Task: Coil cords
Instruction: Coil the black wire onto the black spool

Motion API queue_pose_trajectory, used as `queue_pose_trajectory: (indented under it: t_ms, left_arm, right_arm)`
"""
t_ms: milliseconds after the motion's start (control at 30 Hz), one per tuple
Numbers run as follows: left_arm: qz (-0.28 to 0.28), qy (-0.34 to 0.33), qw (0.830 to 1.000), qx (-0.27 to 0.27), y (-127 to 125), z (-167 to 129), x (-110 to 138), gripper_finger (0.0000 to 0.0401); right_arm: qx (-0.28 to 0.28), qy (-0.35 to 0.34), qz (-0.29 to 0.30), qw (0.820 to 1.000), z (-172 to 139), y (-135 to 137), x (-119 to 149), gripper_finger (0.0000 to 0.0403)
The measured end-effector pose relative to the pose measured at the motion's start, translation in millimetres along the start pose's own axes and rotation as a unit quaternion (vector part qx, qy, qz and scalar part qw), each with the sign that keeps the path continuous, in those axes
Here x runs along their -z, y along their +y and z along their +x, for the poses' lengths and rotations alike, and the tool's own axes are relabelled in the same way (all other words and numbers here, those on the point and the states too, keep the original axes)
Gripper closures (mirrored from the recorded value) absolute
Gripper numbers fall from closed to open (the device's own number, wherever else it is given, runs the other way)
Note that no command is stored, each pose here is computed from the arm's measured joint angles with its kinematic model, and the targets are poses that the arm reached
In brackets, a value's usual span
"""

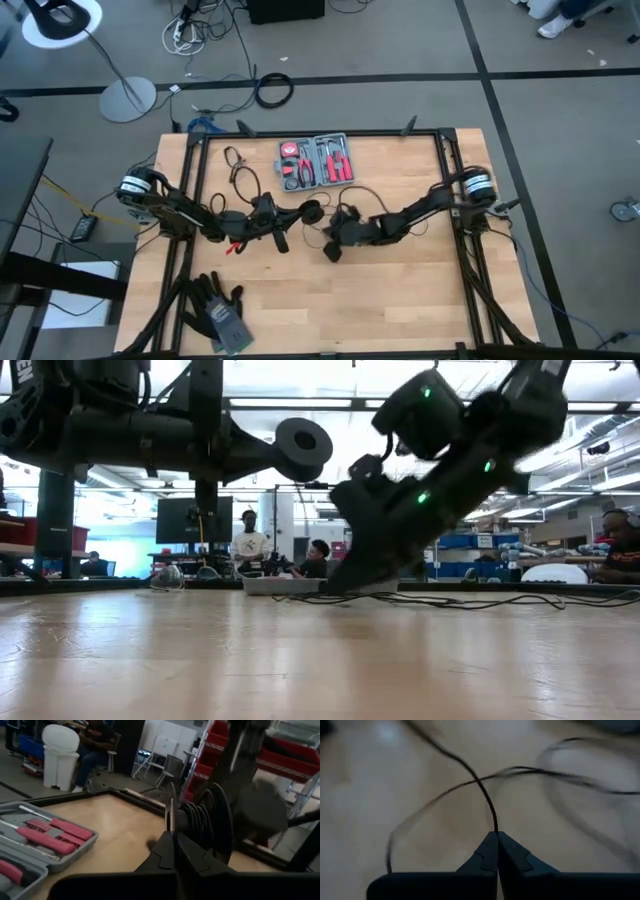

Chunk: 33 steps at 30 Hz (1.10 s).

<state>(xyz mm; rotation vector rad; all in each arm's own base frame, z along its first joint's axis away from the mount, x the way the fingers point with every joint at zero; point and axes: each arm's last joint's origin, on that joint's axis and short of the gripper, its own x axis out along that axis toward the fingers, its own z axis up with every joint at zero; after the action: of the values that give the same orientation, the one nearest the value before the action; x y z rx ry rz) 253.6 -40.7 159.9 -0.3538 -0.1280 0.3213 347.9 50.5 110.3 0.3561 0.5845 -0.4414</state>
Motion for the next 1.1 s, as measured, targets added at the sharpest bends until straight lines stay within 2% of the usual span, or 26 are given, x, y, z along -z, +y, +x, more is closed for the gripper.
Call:
queue_pose_trajectory:
  t_ms: [100,200,367,567,867,1100]
  left_arm:
    - [0.006,0.010,1.000,0.013,-0.4,-0.1,1.3,0.0401]
    - [0.016,0.026,0.999,0.010,0.6,-0.2,4.6,0.0401]
    - [0.034,0.055,0.998,0.001,3.0,-0.7,10.9,0.0401]
    - [0.049,0.081,0.996,-0.002,4.9,-1.3,15.9,0.0401]
    - [0.074,0.109,0.987,-0.090,0.3,14.2,17.6,0.0401]
    - [0.069,0.082,0.986,-0.126,-1.2,17.7,13.0,0.0401]
  right_arm:
    - [0.046,0.022,-0.023,0.998,-24.1,-7.0,-12.3,0.0402]
    - [0.067,0.024,-0.038,0.997,-50.1,-12.2,-28.0,0.0402]
    - [0.065,-0.001,-0.034,0.997,-82.6,-20.4,-53.8,0.0402]
    - [0.046,-0.039,-0.043,0.997,-96.8,-17.3,-82.3,0.0403]
    - [-0.005,-0.041,-0.101,0.994,-72.6,23.8,-113.9,0.0403]
    - [-0.014,0.000,-0.144,0.989,-31.2,49.6,-94.7,0.0403]
